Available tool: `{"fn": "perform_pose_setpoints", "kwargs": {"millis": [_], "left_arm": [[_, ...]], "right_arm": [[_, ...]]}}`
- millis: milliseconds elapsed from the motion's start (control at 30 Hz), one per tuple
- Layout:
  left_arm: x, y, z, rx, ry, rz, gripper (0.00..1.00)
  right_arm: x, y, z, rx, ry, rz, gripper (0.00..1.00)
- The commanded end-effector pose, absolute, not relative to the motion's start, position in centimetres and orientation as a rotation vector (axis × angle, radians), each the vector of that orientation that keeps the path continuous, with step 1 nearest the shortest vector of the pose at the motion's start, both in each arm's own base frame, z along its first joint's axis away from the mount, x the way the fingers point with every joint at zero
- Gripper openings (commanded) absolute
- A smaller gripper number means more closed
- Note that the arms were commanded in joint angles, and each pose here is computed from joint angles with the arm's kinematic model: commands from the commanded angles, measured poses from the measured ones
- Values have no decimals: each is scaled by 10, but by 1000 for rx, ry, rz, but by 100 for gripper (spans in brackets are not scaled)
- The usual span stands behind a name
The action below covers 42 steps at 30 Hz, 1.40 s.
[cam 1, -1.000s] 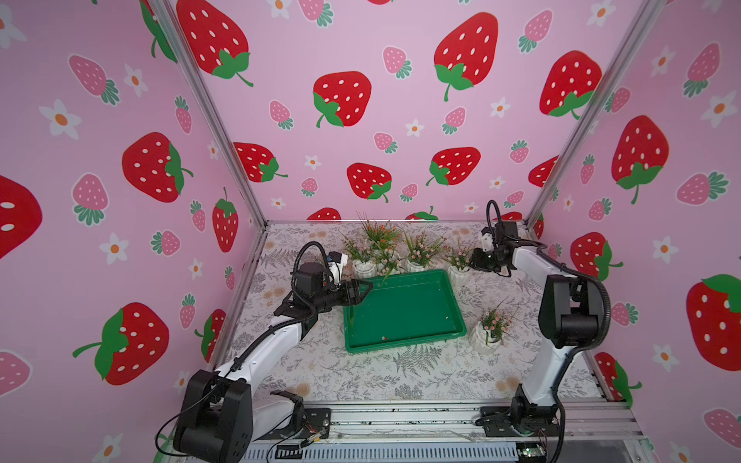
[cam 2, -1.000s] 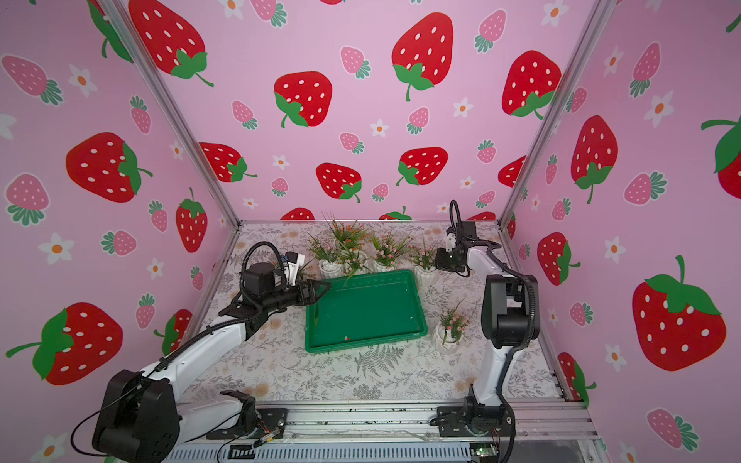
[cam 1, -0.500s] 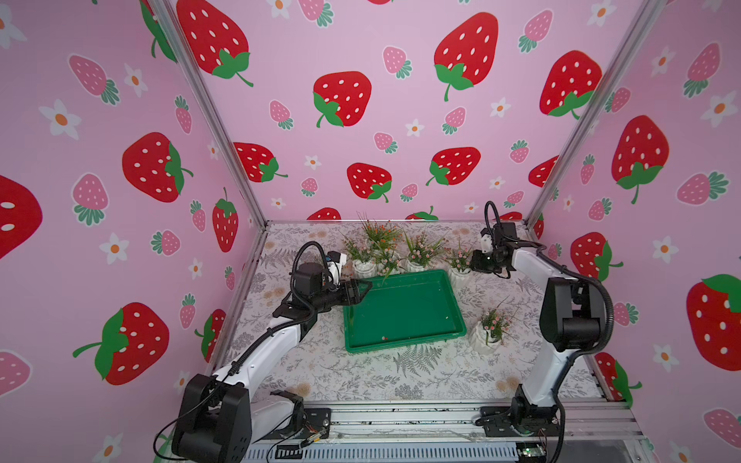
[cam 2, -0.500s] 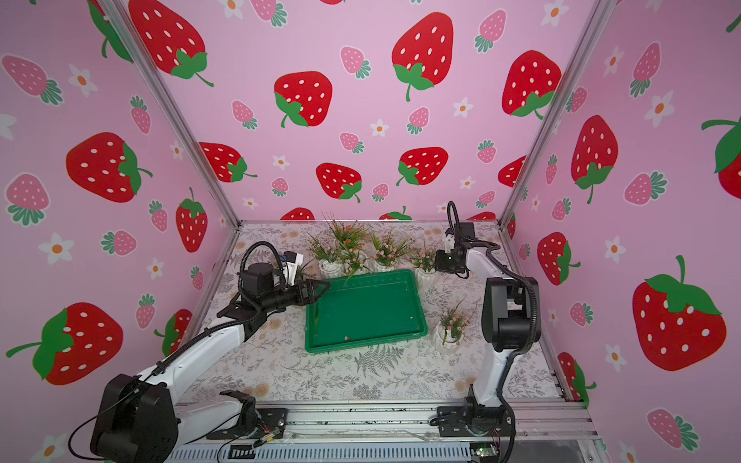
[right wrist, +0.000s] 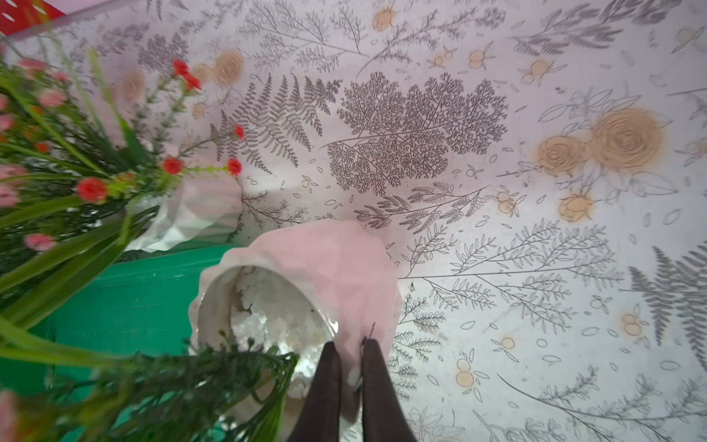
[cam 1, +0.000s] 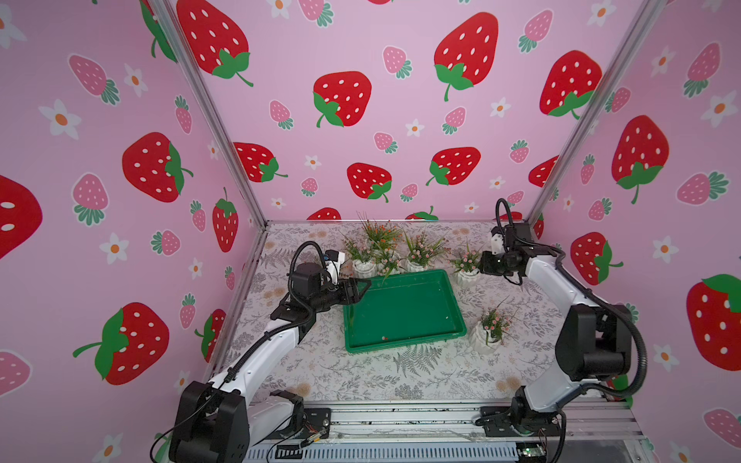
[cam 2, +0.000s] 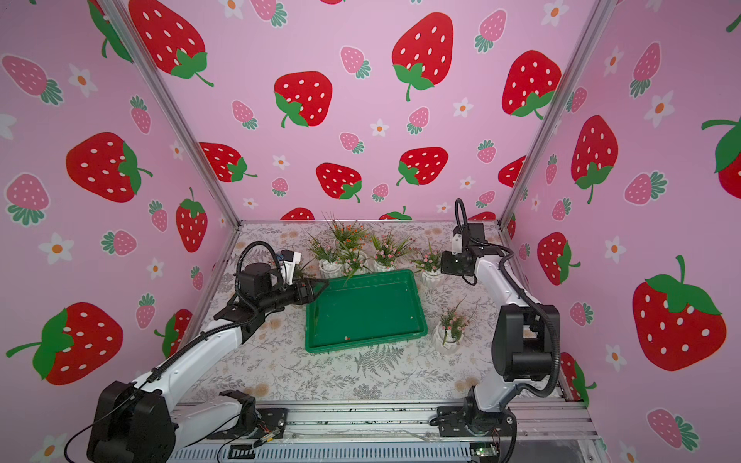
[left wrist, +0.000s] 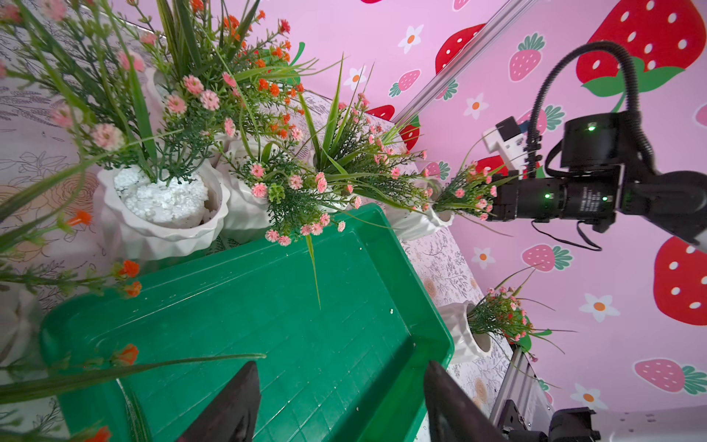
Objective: Put the potted gypsophila into the storage box
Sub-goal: Pick up the baby's breath potted plant from the center of the board, then place the baby's breath potted plant at the storage box.
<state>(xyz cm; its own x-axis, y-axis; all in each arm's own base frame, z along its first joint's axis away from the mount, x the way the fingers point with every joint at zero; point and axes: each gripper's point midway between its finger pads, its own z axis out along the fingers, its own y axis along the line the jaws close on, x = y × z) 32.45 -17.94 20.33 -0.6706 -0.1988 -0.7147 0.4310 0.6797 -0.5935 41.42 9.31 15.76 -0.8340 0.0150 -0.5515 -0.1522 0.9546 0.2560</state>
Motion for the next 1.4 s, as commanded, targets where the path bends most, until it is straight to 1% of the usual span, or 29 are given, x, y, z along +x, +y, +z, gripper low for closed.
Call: {"fn": "perform_pose_setpoints", "kwargs": {"millis": [0,200,333,500,600,767,1067,1367], "left_arm": [[327,-182,209,198,2052,-995,70],[328,-182,210,197,2047,-997,70],[327,-180,213,188,2042,-995,70],[327,-173,212,111,2084,-967,69],[327,-163,208,8,2134,-921,68],[318,-155,207,-68,2141,-922,68],[302,-142,204,-126,2197,-864,68],[294,-127,202,-186,2246,-777,67]], "right_arm": [[405,95,185,-93,2467,416,0],[389,109,212,-126,2403,523,0],[379,137,225,-223,2376,587,0],[371,182,230,-345,2374,645,0],[365,211,229,-420,2386,681,0],[361,250,225,-498,2388,750,0],[343,315,214,-645,2405,832,0],[334,361,201,-655,2419,883,0]]}}
